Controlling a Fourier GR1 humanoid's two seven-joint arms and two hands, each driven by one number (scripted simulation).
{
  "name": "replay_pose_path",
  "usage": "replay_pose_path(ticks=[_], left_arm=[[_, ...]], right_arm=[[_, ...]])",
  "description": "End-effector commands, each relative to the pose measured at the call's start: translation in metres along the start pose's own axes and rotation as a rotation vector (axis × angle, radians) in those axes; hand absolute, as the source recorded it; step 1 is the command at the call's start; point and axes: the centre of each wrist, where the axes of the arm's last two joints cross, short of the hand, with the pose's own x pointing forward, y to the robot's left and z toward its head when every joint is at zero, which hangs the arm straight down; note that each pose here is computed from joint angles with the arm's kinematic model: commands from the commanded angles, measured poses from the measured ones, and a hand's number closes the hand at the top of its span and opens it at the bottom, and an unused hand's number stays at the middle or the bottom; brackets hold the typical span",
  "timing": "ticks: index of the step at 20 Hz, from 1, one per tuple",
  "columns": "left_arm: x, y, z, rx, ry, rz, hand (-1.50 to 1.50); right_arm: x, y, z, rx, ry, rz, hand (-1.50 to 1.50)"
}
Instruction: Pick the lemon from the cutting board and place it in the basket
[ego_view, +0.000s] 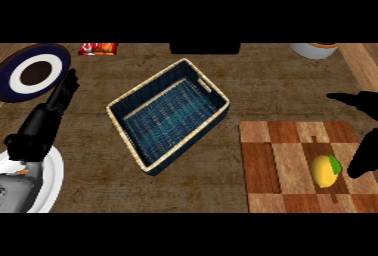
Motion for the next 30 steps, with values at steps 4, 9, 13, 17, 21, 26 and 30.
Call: replay_pose_path(ticks=[4,9,13,17,21,26,30], left_arm=[[-0.011,-0.006,0.013,0.02,-0.008,-0.011,0.0],[-0.003,0.004,0.004,0.007,0.013,-0.005,0.0],[-0.012,0.003,0.001,0.012,0.011,0.0,0.0],[-0.002,0.0,-0.011,0.012,-0.007,-0.017,0.0],[-0.007,0.007,0.008,0.013,0.008,-0.007,0.0],[0.01,0.003,0.004,0.01,-0.003,0.006,0.0],[0.006,-0.007,-0.009,0.003,-0.002,-0.001,0.0]], right_arm=[[-0.032,0.028,-0.023,0.084,0.09,0.059,-1.5],[-0.025,0.044,-0.046,0.059,0.095,0.047,-1.5],[-0.028,0.071,-0.038,0.039,0.098,0.068,-1.5],[-0.032,0.075,-0.057,0.007,0.07,0.055,-1.5],[-0.031,0.075,-0.053,-0.01,0.082,0.062,-1.5],[-0.039,0.095,-0.057,0.008,0.063,0.026,-1.5],[-0.029,0.094,-0.061,0.012,0.073,0.032,-1.5]])
